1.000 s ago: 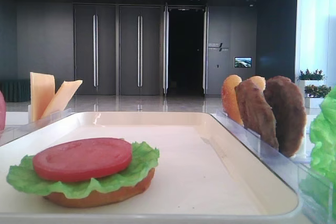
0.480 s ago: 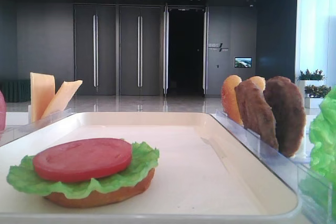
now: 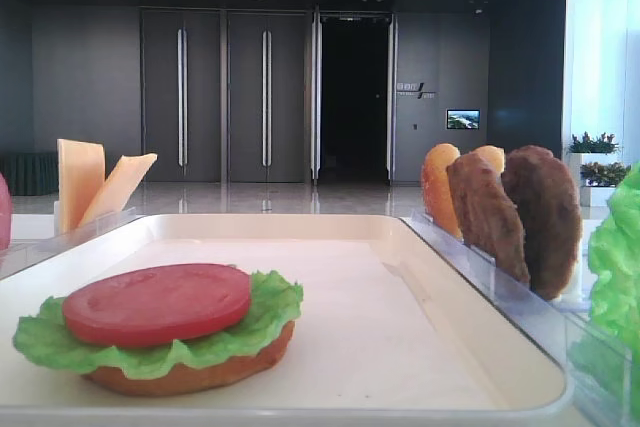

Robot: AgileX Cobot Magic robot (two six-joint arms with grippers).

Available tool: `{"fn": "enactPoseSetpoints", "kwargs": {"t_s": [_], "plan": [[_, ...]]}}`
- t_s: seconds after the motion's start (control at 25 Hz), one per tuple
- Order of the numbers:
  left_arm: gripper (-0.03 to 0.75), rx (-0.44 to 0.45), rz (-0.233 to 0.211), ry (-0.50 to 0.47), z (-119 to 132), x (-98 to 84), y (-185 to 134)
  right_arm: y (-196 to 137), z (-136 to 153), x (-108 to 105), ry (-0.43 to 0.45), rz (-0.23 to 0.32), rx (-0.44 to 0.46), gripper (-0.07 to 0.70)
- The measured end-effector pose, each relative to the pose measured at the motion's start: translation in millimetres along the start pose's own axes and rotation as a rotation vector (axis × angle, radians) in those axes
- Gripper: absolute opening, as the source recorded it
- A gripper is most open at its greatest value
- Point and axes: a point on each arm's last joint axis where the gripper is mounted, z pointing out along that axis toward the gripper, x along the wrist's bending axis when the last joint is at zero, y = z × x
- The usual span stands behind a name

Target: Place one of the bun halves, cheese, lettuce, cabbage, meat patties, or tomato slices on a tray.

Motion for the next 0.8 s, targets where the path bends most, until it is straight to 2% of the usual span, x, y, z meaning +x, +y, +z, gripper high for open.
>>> {"fn": "enactPoseSetpoints", "kwargs": {"t_s": [0.2,0.4,0.56,0.8], "plan": [[0.347,-0.113,-0.002,0.002,-7.4,-0.4,-23.7,0.0,0.0,0.0,0.000,0.000,0.000,0.239],[0.339,-0.166,-0.003,0.003,-6.7,-0.8,-44.5,0.0,0.0,0.0,0.000,0.000,0.000,0.239],[0.339,-0.215,-0.005,0.004,-8.0,-1.1,-55.7,0.0,0.0,0.0,0.000,0.000,0.000,0.239],[0.339,-0.347,-0.008,0.006,-19.6,-1.2,-69.2,0.0,0.0,0.0,0.000,0.000,0.000,0.238]]}}
